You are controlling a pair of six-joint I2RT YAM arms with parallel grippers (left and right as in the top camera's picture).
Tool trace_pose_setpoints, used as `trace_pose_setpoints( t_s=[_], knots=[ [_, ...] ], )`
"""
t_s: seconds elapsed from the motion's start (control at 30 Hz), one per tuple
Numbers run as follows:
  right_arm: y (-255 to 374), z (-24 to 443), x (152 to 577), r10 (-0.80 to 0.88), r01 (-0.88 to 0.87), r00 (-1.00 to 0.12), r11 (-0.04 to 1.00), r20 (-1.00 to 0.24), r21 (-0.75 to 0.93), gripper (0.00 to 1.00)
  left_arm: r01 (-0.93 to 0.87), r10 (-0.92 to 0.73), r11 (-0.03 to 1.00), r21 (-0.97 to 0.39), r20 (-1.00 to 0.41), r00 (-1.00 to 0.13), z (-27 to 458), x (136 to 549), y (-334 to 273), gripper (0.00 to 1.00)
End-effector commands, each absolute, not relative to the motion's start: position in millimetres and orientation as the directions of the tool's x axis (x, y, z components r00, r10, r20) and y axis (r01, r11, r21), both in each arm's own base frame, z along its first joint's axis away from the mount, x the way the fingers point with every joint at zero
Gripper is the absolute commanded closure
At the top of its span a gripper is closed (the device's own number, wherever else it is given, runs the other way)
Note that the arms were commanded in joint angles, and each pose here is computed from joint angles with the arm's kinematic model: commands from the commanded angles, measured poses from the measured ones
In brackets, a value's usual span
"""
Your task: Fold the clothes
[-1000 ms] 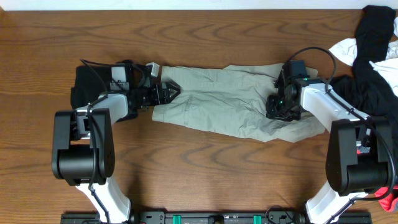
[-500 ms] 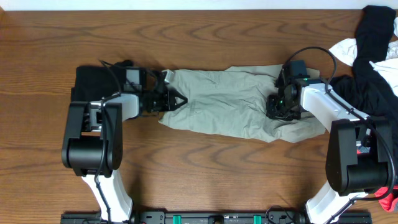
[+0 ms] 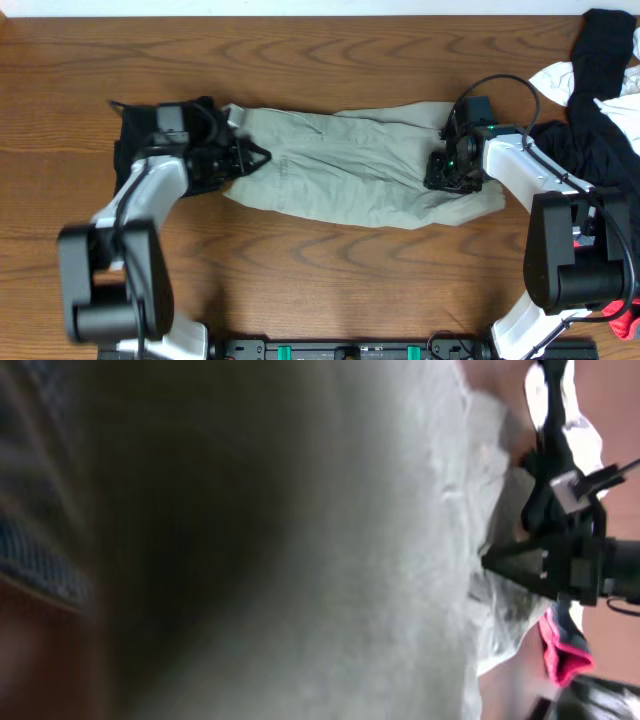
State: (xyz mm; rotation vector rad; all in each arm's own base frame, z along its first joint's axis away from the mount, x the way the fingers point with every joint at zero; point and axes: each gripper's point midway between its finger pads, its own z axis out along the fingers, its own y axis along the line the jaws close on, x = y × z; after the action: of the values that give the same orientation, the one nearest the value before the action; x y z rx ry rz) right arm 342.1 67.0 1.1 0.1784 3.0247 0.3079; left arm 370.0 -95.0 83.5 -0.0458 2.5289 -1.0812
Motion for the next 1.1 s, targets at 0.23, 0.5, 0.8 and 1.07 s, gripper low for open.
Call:
trace_pose_setpoints(
  t_s=[0.23, 0.5, 0.8, 1.07],
  knots=[
    [67.6, 10.3, 357.1, 0.123, 0.096, -0.985, 0.972, -0.119, 0.212, 0.51, 0.041, -0.208, 0.833, -0.552, -0.382, -0.900, 101.5, 358.1, -61.7, 0.94],
    [64.7, 35.3, 371.2, 0.116, 0.069, -0.979, 0.961, -0.166, 0.268, 0.49, -0.035, -0.216, 0.891, -0.453, -0.355, -0.910, 86.9, 351.6, -42.5, 0.94],
    [80.2, 69.9, 366.3, 0.084, 0.014, -0.978, 0.941, -0.193, 0.337, 0.53, -0.044, -0.218, 0.891, -0.452, -0.340, -0.915, 87.2, 346.7, -42.5, 0.94],
    [60.2, 42.8, 364.8, 0.068, 0.036, -0.983, 0.983, -0.170, 0.182, 0.54, -0.025, -0.216, 0.893, -0.449, -0.379, -0.900, 113.6, 339.4, -43.1, 0.94]
  ],
)
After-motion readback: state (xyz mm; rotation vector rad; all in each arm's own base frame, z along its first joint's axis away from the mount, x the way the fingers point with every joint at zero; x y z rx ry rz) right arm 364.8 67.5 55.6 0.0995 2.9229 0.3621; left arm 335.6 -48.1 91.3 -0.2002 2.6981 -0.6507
